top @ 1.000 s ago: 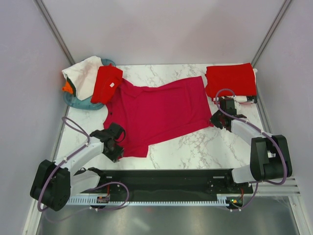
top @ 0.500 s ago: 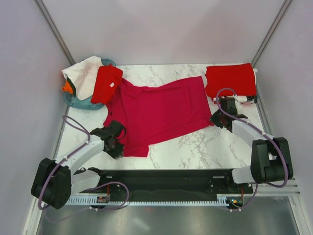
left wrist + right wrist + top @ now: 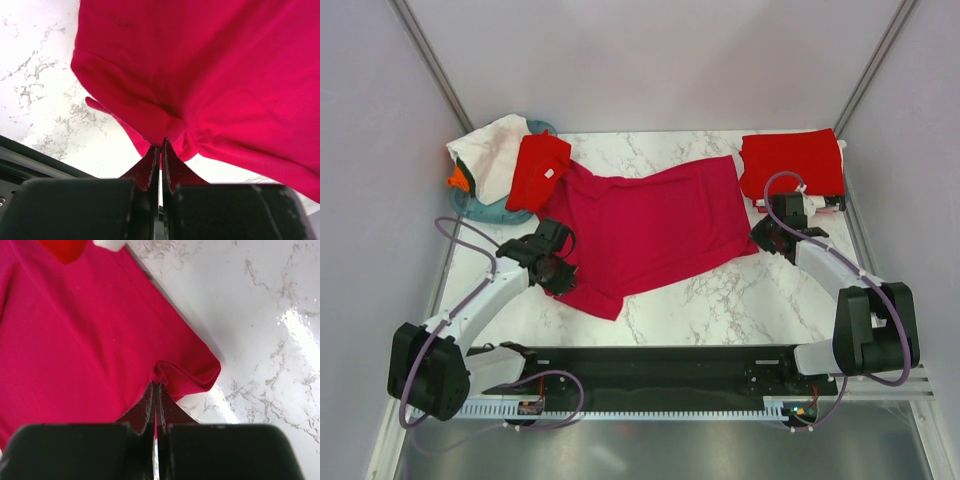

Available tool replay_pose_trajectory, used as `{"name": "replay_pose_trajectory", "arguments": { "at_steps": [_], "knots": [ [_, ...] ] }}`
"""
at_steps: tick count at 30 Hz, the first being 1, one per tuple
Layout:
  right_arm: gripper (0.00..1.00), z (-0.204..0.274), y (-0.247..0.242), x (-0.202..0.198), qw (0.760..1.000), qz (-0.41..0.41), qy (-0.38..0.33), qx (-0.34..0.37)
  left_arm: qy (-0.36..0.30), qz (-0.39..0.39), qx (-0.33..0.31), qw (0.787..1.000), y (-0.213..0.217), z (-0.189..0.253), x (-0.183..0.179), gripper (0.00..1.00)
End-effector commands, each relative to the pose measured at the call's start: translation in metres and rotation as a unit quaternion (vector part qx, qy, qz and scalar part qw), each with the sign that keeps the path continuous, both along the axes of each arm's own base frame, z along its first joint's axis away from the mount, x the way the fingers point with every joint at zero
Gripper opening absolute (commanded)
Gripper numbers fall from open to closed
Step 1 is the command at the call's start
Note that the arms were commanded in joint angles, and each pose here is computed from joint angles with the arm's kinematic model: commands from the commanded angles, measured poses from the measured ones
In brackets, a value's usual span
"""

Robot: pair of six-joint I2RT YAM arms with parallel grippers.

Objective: Fold and stack the t-shirts
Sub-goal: Fold the tshirt

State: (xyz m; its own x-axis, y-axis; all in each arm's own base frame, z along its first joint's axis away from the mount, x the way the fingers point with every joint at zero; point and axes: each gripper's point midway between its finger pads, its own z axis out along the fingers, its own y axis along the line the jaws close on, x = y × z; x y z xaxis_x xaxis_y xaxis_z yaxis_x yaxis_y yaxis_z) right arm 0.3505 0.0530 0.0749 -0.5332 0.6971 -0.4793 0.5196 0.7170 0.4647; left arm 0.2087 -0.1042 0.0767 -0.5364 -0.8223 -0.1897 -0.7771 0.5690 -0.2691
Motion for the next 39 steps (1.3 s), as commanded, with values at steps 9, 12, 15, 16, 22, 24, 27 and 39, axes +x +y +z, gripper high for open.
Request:
{"name": "replay_pose_trajectory", "arguments": {
  "at_steps": [9, 12, 15, 16, 22, 24, 27, 39],
  "knots": [
    [0.0, 0.015, -0.003, 0.023, 1.0, -0.009, -0.018, -0.014, 0.019, 0.004, 0.037, 0.999, 0.011, -0.003, 0.057, 0.02],
    [0.0, 0.013, -0.004, 0.021, 1.0, -0.01, -0.016, -0.015, 0.031, -0.005, 0.031, 0.999, 0.007, -0.012, 0.075, 0.18],
    [0.0, 0.012, -0.006, 0.019, 1.0, -0.011, -0.014, -0.018, 0.028, -0.034, 0.026, 0.999, 0.002, -0.012, 0.089, 0.36],
    [0.0, 0.012, -0.005, 0.018, 1.0, -0.01, -0.014, -0.018, 0.027, -0.041, 0.029, 0.998, 0.002, -0.012, 0.091, 0.38],
    [0.0, 0.008, -0.005, 0.015, 1.0, -0.009, -0.01, -0.018, 0.009, -0.059, 0.062, 0.996, 0.026, -0.003, 0.085, 0.44],
    [0.0, 0.009, -0.004, 0.015, 1.0, -0.007, -0.01, -0.017, 0.008, -0.069, 0.055, 0.996, 0.03, 0.0, 0.075, 0.42],
    [0.0, 0.009, -0.005, 0.017, 1.0, -0.006, -0.01, -0.017, 0.008, -0.069, 0.05, 0.996, 0.035, 0.0, 0.056, 0.37],
    [0.0, 0.009, -0.005, 0.015, 1.0, -0.004, -0.012, -0.019, 0.03, -0.085, 0.045, 0.995, 0.043, -0.017, 0.016, 0.33]
  ]
}}
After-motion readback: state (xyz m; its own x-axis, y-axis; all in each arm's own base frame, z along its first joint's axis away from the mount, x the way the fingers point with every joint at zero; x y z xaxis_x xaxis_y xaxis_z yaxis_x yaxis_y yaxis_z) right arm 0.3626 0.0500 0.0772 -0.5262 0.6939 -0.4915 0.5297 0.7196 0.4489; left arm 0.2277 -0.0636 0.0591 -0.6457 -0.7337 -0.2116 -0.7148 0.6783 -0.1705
